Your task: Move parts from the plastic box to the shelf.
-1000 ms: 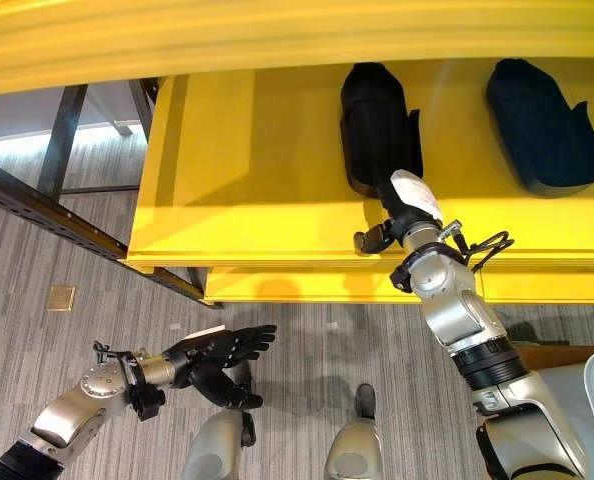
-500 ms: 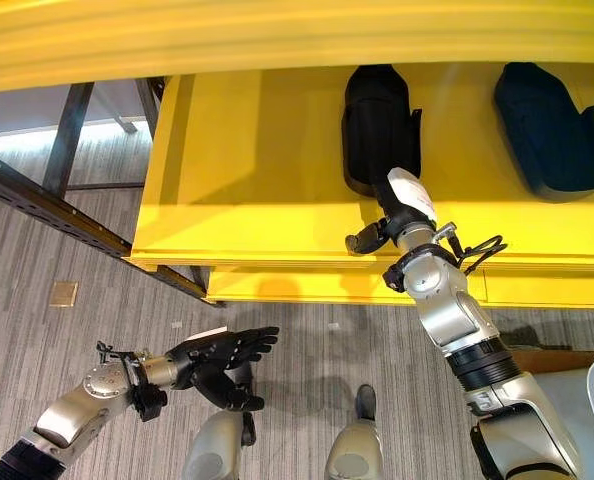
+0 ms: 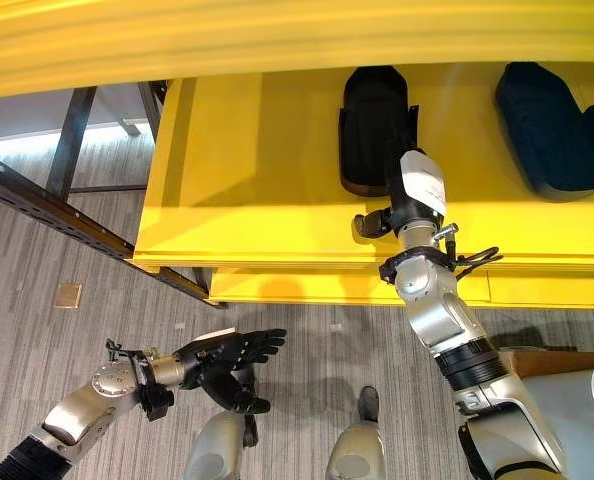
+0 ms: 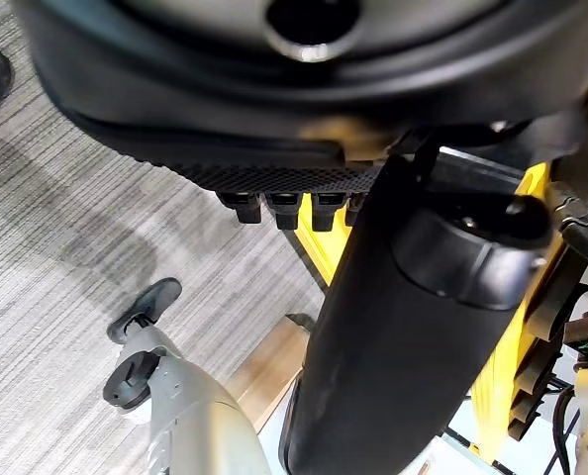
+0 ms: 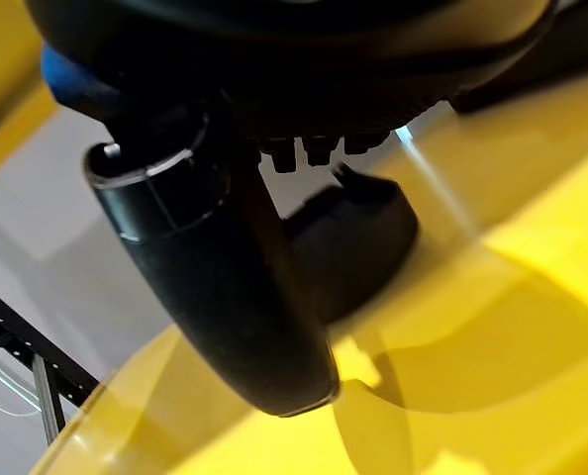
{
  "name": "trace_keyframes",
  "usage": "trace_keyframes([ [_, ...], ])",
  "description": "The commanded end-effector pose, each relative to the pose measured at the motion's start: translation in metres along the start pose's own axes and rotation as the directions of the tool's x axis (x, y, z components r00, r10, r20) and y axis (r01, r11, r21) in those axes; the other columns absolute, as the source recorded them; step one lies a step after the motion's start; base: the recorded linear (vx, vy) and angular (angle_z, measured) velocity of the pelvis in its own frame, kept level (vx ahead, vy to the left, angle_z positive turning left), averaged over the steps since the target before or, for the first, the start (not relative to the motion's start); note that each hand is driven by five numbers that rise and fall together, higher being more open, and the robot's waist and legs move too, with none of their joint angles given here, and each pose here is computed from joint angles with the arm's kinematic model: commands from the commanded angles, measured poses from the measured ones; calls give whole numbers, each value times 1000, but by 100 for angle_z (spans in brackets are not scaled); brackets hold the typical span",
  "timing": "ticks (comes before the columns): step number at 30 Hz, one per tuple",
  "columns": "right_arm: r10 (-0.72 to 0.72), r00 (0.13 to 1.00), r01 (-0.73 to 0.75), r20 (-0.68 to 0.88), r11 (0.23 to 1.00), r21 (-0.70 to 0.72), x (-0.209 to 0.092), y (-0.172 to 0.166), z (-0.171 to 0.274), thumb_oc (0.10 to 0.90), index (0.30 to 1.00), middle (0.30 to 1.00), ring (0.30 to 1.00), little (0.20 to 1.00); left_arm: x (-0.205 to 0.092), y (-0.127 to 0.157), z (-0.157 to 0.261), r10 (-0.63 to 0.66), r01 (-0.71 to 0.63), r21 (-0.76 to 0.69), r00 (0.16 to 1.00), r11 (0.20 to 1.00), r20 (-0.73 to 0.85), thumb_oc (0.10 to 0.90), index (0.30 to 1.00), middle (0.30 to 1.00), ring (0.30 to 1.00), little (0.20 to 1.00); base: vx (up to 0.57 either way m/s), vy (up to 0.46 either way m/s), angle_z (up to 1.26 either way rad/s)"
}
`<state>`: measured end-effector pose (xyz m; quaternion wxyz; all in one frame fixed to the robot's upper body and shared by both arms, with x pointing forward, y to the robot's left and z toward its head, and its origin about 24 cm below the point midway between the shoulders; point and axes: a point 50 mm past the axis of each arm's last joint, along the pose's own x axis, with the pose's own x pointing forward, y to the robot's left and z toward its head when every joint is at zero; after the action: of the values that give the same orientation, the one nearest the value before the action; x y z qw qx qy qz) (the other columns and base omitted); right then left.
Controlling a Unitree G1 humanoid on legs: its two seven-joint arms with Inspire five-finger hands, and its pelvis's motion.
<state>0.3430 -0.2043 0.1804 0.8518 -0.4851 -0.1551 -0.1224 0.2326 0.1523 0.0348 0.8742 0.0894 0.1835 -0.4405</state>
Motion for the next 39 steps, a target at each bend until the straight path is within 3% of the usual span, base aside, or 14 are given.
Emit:
trace_keyframes([
  [1,-224,960,222,168,974,33,13,-42,40,900,1000,1000,1000,1000,4,-9,19,-38,36,12,989,999,142,900,1000,1000,1000,1000,8,55,-3],
  [6,-205,972,200,120,979,50,8,-37,33,900,1000,1000,1000,1000,2,-10,17,-24,25,-3,988,1000,151,900,1000,1000,1000,1000,13,28,-3],
  [14,-210,932,247,296,964,-96,-2,-41,45,900,1000,1000,1000,1000,1,-10,16,-8,11,-16,987,1000,163,900,1000,1000,1000,1000,4,15,-6],
  [17,-164,865,281,474,941,-189,-10,-46,66,900,1000,1000,1000,1000,0,-10,15,-16,18,-15,987,1000,162,900,1000,1000,1000,1000,0,0,0],
  [22,-125,809,318,574,915,-249,-15,-45,78,900,1000,1000,1000,1000,-3,-9,14,-30,32,-12,987,999,158,900,1000,1000,1000,1000,0,0,0],
  [27,-125,809,318,575,915,-249,-15,-45,78,900,1000,1000,1000,1000,-3,-9,14,-30,32,-12,987,999,158,900,1000,1000,1000,1000,-1,-12,0],
  [28,-118,717,421,687,859,-292,-21,-49,91,900,1000,1000,1000,1000,-5,-10,13,-54,54,-2,988,999,145,900,1000,1000,1000,1000,-4,-64,1],
  [32,-128,691,439,712,856,-272,-25,-49,93,900,1000,1000,1000,1000,-6,-11,12,-59,61,-12,988,998,146,900,1000,1000,1000,1000,5,-17,6],
  [38,-78,739,349,669,894,-281,-25,-41,87,900,1000,1000,1000,1000,-6,-10,14,-63,65,-12,988,998,142,900,1000,1000,1000,1000,2,1,1],
  [39,-38,833,204,552,948,-243,-21,-33,75,900,1000,1000,1000,1000,-8,-10,13,-62,64,-10,989,998,137,900,1000,1000,1000,1000,0,0,0],
])
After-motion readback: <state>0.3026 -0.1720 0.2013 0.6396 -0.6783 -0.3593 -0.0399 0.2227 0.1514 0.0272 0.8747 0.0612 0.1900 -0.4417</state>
